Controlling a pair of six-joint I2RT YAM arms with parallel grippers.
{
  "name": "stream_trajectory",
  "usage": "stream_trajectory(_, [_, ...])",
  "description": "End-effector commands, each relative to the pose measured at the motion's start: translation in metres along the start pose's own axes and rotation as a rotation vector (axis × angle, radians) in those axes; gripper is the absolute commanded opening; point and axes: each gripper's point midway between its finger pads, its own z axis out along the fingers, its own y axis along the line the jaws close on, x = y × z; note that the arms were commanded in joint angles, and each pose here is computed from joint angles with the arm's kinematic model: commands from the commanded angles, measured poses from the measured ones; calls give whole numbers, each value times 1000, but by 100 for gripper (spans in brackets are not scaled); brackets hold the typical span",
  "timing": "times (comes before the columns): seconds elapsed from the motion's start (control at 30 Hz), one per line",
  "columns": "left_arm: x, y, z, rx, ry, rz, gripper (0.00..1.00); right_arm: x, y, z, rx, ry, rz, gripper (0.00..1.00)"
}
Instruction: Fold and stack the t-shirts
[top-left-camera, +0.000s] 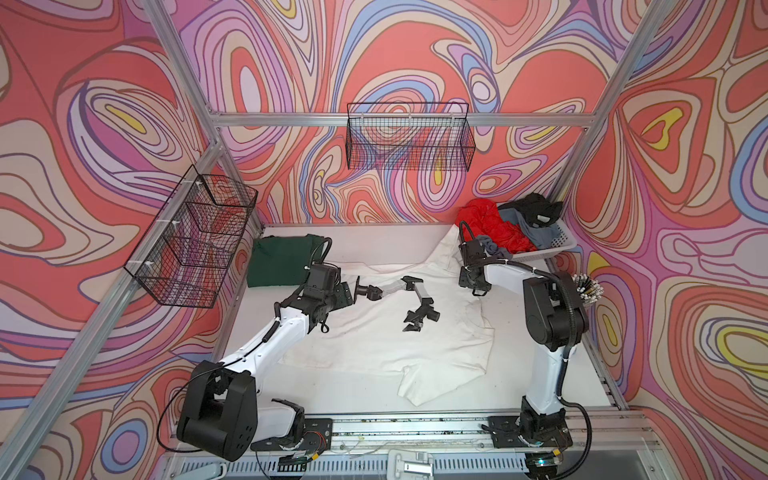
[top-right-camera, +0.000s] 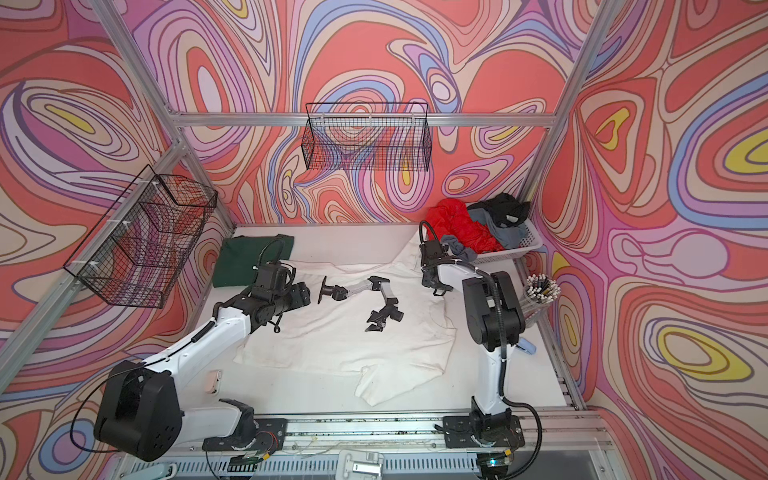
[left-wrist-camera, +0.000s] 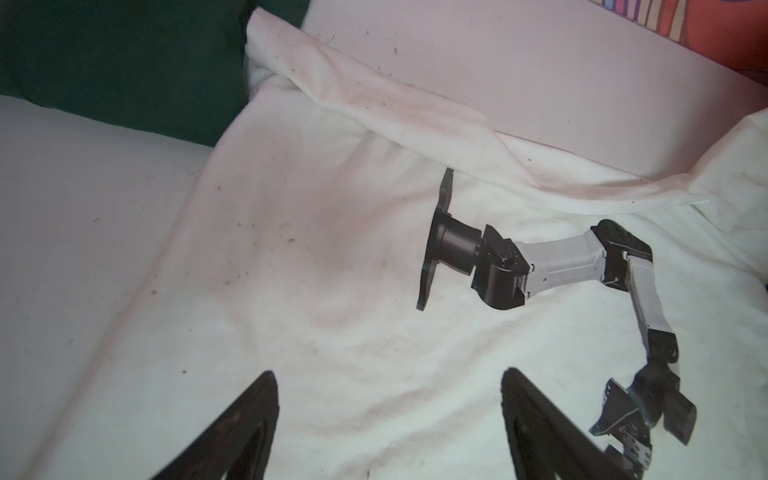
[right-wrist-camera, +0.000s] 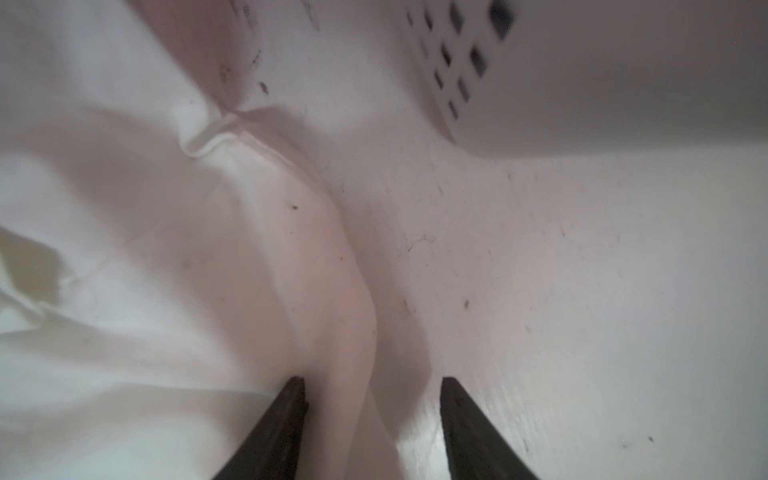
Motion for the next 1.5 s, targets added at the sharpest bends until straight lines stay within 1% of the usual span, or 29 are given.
stream_trajectory(0.0, [-22, 2, -2, 0, -68, -19, 85, -24, 7, -29, -45, -59, 19, 58])
stream_trajectory(0.13, [-36, 4, 1, 12, -90, -56, 85, -45, 20, -53, -90, -100, 2, 62])
stream_trajectory(0.17, [-41, 4, 2, 11, -100, -59, 85, -50, 24, -59, -100, -113, -9, 64])
stream_trajectory(0.3, [-55, 4, 15, 10, -111, -75, 85, -63, 41, -75, -157, -131, -38, 68])
stream_trajectory(0.47, [-73, 4, 45, -10, -86, -67, 86, -72, 60, -93, -279, -145, -27, 70])
stream_trajectory(0.57, [-81, 5, 68, -18, -63, -66, 86, -76, 66, -101, -321, -155, -23, 70])
stream_trajectory(0.77, [-96, -3, 115, -10, -5, -57, 84, -86, 86, -85, -344, -122, -48, 69])
stream_trajectory(0.87, [-98, -7, 134, -11, 33, -47, 83, -98, 94, -76, -341, -131, -42, 68])
stream_trajectory(1.07, [-96, -9, 157, -9, 61, -44, 82, -106, 107, -50, -318, -101, -37, 65])
stream_trajectory(1.27, [-97, -6, 172, -29, 83, -41, 80, -93, 107, -31, -293, -56, -15, 58])
stream_trajectory(1.47, [-99, -9, 180, -14, 88, -50, 77, -65, 102, -23, -278, -14, -4, 54])
